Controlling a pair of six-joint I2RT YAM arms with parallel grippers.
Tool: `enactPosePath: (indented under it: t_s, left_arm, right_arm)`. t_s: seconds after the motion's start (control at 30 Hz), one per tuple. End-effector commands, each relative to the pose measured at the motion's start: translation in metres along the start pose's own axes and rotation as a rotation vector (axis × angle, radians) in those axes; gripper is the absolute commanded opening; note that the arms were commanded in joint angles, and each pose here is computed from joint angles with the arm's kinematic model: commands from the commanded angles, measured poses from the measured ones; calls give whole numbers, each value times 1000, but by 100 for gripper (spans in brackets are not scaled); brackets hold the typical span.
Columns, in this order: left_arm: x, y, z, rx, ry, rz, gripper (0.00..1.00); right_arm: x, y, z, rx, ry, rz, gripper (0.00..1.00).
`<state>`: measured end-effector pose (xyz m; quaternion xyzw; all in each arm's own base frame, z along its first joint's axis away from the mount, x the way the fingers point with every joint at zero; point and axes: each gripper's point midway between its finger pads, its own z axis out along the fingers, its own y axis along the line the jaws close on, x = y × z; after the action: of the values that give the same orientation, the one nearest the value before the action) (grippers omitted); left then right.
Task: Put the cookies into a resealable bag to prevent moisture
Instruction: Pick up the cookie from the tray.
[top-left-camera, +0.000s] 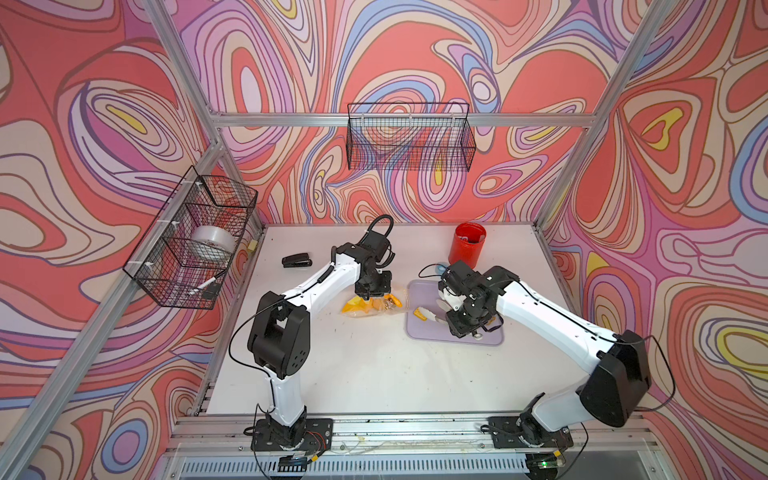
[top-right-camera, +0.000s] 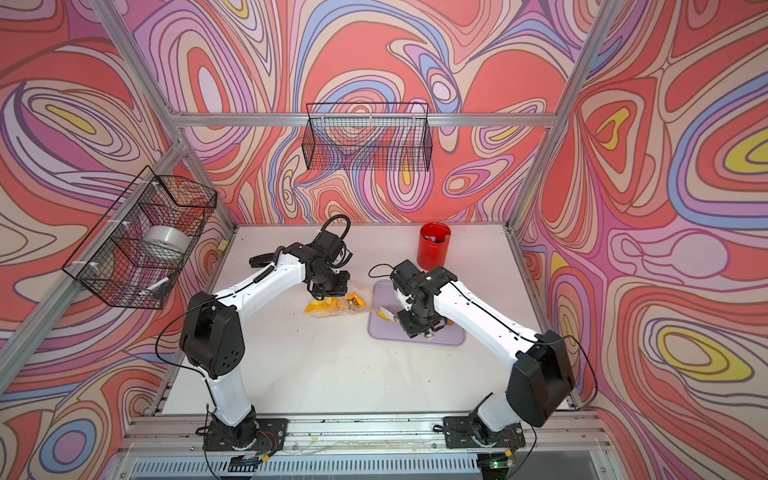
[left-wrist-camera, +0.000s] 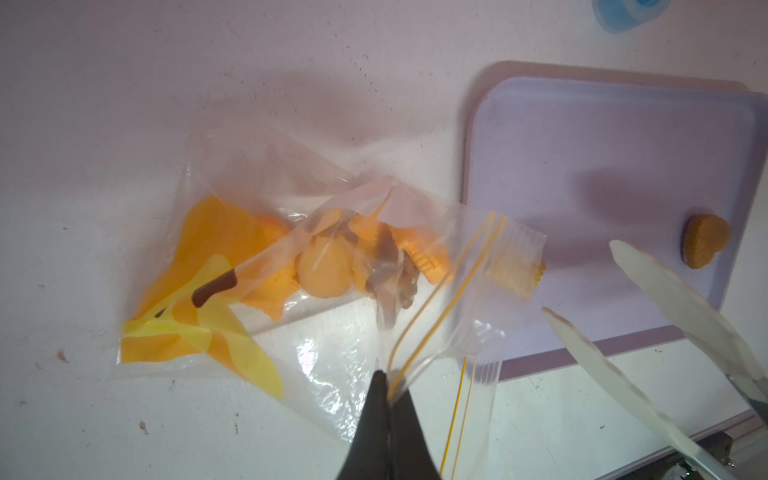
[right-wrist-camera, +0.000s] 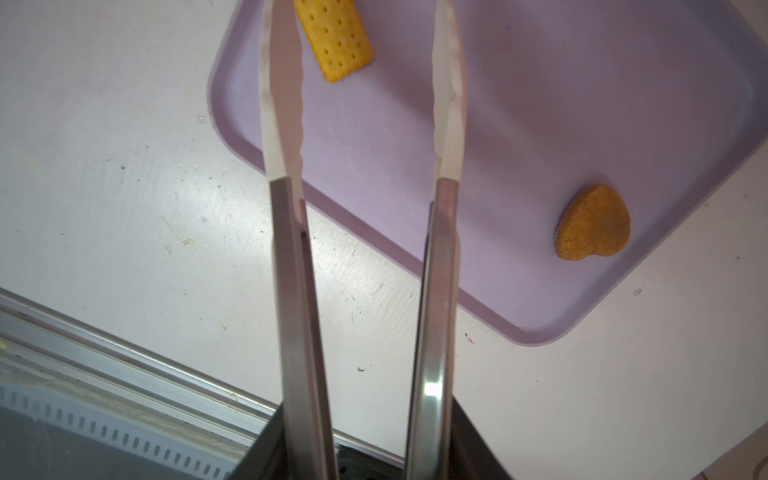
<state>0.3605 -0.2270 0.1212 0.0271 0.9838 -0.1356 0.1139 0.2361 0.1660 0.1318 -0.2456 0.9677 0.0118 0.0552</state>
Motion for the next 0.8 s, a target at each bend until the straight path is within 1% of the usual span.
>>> enactPosePath:
  t_s: [0.0,0.2,0.37,0.43,0.57,0.63,0.77]
  left_arm:
    - [4,9,-10,-36,-1,-14,0]
    - [3,9,-7,-36,4,-12,0]
    - [2,7,-5,-31,3,-13,0]
    - [1,7,-4,-29,6,-13,0]
    - [1,6,-2,-25,10,-11,0]
    - [1,5,-2,-22,11,-12,0]
    - [1,5,-1,-17,10,-10,0]
  right_arm:
    - [-11,-5,8,39,-10,-5,45]
    - [-19,5,18,22,18,-66,45]
    - [-16,10,19,13,33,-83,45]
    - [-16,5,17,37,24,-74,45]
    - [-21,5,5,33,-20,-48,46]
    - [-18,2,0,49,-20,-36,46]
    - [-13,6,-2,26,-16,-61,46]
